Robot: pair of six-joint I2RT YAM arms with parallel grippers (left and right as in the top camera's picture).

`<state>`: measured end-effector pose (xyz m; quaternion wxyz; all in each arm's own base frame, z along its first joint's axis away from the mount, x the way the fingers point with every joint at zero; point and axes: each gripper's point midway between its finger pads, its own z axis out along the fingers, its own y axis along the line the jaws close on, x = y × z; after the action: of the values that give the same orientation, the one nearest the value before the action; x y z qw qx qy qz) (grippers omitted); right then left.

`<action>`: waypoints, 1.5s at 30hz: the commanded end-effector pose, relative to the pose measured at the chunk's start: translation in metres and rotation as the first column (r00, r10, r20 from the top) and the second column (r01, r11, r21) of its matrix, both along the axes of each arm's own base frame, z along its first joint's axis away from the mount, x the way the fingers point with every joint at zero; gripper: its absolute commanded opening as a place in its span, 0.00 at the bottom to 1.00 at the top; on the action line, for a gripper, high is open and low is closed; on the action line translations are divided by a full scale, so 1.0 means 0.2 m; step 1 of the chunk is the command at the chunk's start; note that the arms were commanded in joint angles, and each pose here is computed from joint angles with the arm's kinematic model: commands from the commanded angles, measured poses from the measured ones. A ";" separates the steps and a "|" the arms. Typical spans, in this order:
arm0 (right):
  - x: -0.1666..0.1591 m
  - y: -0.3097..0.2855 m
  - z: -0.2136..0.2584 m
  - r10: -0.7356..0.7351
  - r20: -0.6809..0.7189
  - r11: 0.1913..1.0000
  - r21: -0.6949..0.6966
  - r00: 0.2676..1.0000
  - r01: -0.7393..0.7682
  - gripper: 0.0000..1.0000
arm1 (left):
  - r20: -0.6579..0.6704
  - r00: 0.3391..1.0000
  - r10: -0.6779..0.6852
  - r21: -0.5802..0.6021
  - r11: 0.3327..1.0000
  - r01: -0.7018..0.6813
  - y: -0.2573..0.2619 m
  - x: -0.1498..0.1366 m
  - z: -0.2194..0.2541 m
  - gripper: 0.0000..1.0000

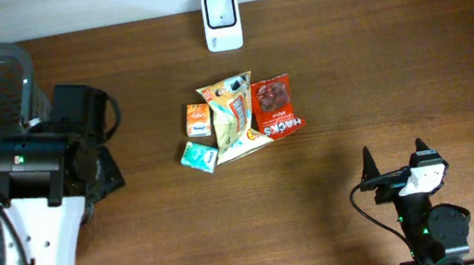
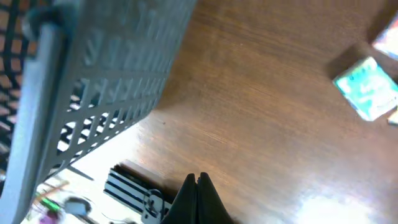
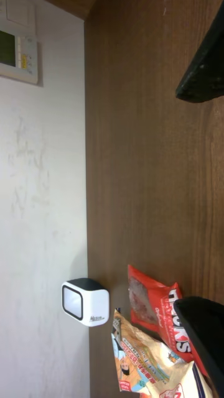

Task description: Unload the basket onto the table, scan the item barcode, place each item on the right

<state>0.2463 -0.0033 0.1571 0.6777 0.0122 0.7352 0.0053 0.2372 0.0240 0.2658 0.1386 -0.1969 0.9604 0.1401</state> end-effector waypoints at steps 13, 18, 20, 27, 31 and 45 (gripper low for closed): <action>0.00 0.00 -0.02 0.001 -0.006 1.000 0.003 1.000 -0.001 0.98 | 0.048 0.924 0.378 -0.079 0.924 -0.374 0.37 -0.06 -0.01 0.00; 0.00 0.00 -0.02 0.001 -0.006 1.000 0.003 1.000 -0.001 0.98 | 0.015 0.905 0.426 -0.087 0.902 -0.423 0.42 -0.08 -0.10 0.00; 0.00 0.00 -0.02 0.001 -0.006 1.000 0.003 1.000 -0.001 0.98 | 0.027 0.898 0.438 -0.088 0.896 -0.435 0.44 -0.07 -0.10 0.00; 0.00 0.00 -0.02 0.001 -0.006 1.000 0.003 1.000 -0.001 0.98 | 0.049 0.891 0.451 -0.103 0.890 -0.445 0.45 -0.06 -0.08 0.00; 0.00 0.00 -0.02 0.001 -0.006 1.000 0.003 1.000 -0.001 0.98 | 0.178 0.951 0.253 -0.260 0.944 -0.203 0.30 0.07 0.07 0.07; 0.00 0.00 -0.02 0.001 -0.006 1.000 0.003 1.000 -0.001 0.98 | 0.441 0.678 -0.589 -0.319 0.603 0.731 -0.64 0.26 0.23 0.99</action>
<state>0.2463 -0.0033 0.1571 0.6777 0.0122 0.7352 0.0053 0.2832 -0.0762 0.3391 0.3093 0.0520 0.9202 -0.2344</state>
